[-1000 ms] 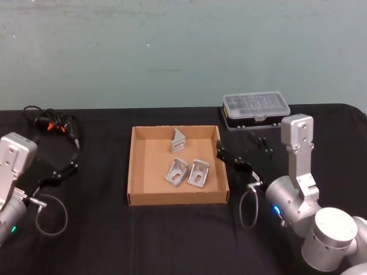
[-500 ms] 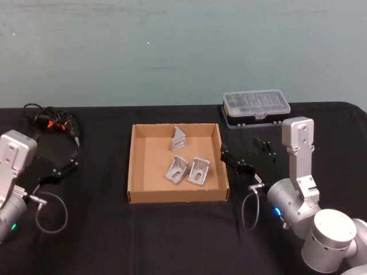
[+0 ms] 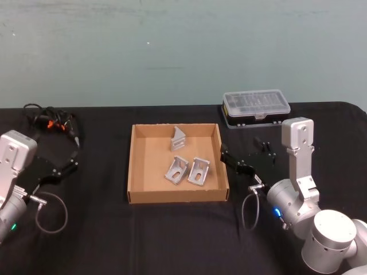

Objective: Use one hand to pick up the angle iron from the table and place it into the box.

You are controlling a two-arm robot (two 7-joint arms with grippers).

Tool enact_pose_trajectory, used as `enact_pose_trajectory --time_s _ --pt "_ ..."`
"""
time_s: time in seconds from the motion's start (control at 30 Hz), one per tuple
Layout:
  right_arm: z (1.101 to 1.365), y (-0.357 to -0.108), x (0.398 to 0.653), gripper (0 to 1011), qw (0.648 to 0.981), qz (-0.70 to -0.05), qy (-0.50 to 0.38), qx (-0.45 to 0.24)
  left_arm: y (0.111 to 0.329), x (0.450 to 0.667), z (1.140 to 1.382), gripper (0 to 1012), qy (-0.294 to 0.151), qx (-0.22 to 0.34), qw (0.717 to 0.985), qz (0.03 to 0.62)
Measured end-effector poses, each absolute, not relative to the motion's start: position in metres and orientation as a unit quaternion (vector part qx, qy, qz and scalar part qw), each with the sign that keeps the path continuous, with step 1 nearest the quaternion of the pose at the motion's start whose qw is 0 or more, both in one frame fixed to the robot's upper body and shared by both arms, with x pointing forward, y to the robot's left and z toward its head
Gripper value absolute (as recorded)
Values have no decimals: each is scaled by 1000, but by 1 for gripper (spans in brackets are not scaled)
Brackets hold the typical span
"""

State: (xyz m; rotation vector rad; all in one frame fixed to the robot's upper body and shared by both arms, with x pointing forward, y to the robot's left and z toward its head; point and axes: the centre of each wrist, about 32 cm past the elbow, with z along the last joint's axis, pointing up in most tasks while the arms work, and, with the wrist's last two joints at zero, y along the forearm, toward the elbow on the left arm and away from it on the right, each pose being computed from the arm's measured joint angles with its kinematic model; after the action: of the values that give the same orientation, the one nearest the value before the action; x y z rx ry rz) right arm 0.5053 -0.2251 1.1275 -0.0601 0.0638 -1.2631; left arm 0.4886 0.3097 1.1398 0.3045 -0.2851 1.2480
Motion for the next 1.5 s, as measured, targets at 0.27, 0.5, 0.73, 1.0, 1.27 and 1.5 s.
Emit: enact_pose_trajectory --time_s 0.27,0.5,0.73,1.0,1.27,1.5 --pt "1127 -225 505 1003 806 -590 30 -28 310 489 1140 1000 -132 142 791 580" --pt "1127 -225 505 1003 806 -590 29 -28 310 489 1140 1000 -132 141 791 580" --pt "1127 -225 505 1003 806 -590 30 -28 310 489 1140 1000 -132 142 791 580" --pt "1127 -225 505 1003 806 -590 30 -28 310 489 1140 1000 -133 141 791 580" --pt "1127 -225 505 1003 806 -590 30 -28 310 489 1140 1000 -132 141 791 580" --pt "1127 -225 505 1003 806 -590 30 -28 310 489 1140 1000 -132 142 791 580"
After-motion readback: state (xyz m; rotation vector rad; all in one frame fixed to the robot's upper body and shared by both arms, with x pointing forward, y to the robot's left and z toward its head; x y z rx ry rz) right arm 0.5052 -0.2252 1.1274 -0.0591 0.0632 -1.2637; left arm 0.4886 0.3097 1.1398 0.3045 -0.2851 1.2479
